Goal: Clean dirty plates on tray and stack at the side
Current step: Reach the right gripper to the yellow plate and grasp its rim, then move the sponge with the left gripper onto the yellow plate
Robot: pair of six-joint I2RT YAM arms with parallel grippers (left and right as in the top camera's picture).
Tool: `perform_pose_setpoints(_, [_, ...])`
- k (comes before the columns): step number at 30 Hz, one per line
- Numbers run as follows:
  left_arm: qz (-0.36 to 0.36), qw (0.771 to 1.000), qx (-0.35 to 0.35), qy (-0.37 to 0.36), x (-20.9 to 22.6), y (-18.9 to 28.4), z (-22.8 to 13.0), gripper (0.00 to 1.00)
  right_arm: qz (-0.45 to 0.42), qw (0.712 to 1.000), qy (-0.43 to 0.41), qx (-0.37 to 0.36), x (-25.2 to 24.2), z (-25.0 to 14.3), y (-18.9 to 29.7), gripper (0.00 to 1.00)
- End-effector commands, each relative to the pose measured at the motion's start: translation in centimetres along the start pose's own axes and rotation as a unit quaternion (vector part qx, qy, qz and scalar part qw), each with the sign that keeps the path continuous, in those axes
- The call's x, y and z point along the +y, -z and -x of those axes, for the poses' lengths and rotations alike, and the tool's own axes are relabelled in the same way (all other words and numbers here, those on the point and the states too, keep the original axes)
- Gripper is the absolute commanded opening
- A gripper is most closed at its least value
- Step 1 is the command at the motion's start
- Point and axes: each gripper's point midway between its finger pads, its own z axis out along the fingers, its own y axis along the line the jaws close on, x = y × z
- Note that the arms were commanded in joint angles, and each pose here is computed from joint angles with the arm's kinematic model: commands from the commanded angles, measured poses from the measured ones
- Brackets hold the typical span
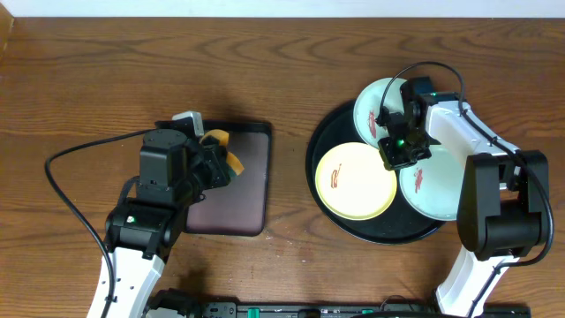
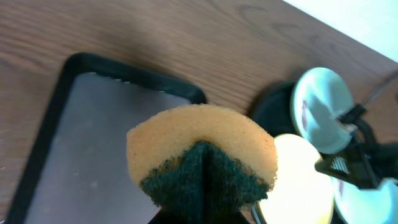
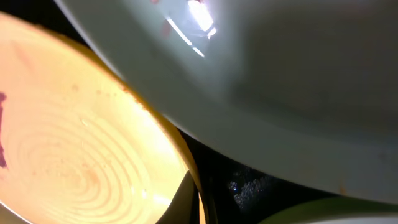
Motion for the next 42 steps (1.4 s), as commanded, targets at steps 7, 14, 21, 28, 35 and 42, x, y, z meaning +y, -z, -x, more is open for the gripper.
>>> perform_pose_setpoints(7, [-0.100,0.994,0.008,-0.045,-3.9,0.3,-0.1,0.07,0.020,0.999,0.041,-0.005,4.2,0.9,-0.5,0.01])
perform_pose_setpoints(14, [-0.108,0.992,0.032,-0.055,-4.8,-0.5,-1.3,0.08,-0.028,0.999,0.025,-0.002,3.4,1.0,-0.7,0.01])
perform_pose_setpoints(21, [-0.111,0.991,0.055,-0.059,-5.3,-1.7,-2.3,0.07,-0.051,0.999,0.012,-0.005,2.5,1.0,-0.3,0.01])
perform_pose_setpoints(28, [-0.146,0.985,0.037,-0.086,-7.8,-1.5,-2.1,0.08,-0.146,0.989,-0.029,0.014,-0.5,-0.3,1.3,0.01])
perform_pose_setpoints(35, [-0.151,0.985,0.017,-0.083,-9.1,-1.5,-1.6,0.07,-0.147,0.989,-0.028,0.018,-0.5,-0.5,1.3,0.01])
perform_pose_setpoints(42, [-0.181,0.981,0.008,-0.065,-11.4,-2.2,-1.1,0.07,-0.148,0.988,-0.052,0.003,-0.6,0.1,1.3,0.01])
